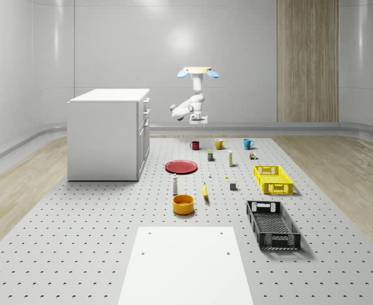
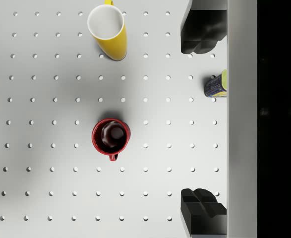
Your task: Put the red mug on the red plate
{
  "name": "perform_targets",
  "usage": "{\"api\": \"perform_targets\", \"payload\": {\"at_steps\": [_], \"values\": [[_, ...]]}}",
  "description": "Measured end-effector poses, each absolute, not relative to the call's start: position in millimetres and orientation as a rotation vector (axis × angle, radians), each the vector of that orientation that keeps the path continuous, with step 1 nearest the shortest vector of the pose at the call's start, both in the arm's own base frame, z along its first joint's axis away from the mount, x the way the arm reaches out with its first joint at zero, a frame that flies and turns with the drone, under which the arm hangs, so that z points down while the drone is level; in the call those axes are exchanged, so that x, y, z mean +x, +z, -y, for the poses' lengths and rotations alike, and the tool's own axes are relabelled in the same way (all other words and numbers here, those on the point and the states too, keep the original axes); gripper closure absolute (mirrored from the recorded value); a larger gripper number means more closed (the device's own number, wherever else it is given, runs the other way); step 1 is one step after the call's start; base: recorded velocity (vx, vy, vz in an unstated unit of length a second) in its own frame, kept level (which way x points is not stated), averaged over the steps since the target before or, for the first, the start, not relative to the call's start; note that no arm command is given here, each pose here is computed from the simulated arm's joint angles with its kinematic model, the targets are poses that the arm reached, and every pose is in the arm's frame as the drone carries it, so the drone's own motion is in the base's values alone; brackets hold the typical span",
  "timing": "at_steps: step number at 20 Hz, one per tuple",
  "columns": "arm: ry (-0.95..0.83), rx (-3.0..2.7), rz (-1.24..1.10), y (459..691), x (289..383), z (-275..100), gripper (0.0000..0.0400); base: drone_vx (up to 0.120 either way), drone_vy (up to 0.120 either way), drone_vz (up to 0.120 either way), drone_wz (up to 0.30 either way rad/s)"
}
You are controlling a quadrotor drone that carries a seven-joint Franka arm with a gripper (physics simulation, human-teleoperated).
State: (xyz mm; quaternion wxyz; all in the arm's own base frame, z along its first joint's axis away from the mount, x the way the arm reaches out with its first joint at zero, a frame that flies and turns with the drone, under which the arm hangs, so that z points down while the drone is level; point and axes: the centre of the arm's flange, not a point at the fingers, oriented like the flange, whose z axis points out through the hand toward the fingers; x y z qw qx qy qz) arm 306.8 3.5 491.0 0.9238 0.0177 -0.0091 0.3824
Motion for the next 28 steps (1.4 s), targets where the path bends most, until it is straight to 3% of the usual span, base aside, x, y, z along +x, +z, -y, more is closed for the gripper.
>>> {"api": "perform_targets", "payload": {"at_steps": [17,22,28], "values": [[0.784,0.002,0.003,490.8,306.8,0.0,0.0,-0.12,0.0,-0.12,0.0],[0.784,0.001,0.002,490.8,306.8,0.1,0.0,-0.12,0.096,-0.008,0.0],[0.784,0.001,0.002,490.7,306.8,0.2,0.0,-0.007,0.0,-0.093,0.0]]}}
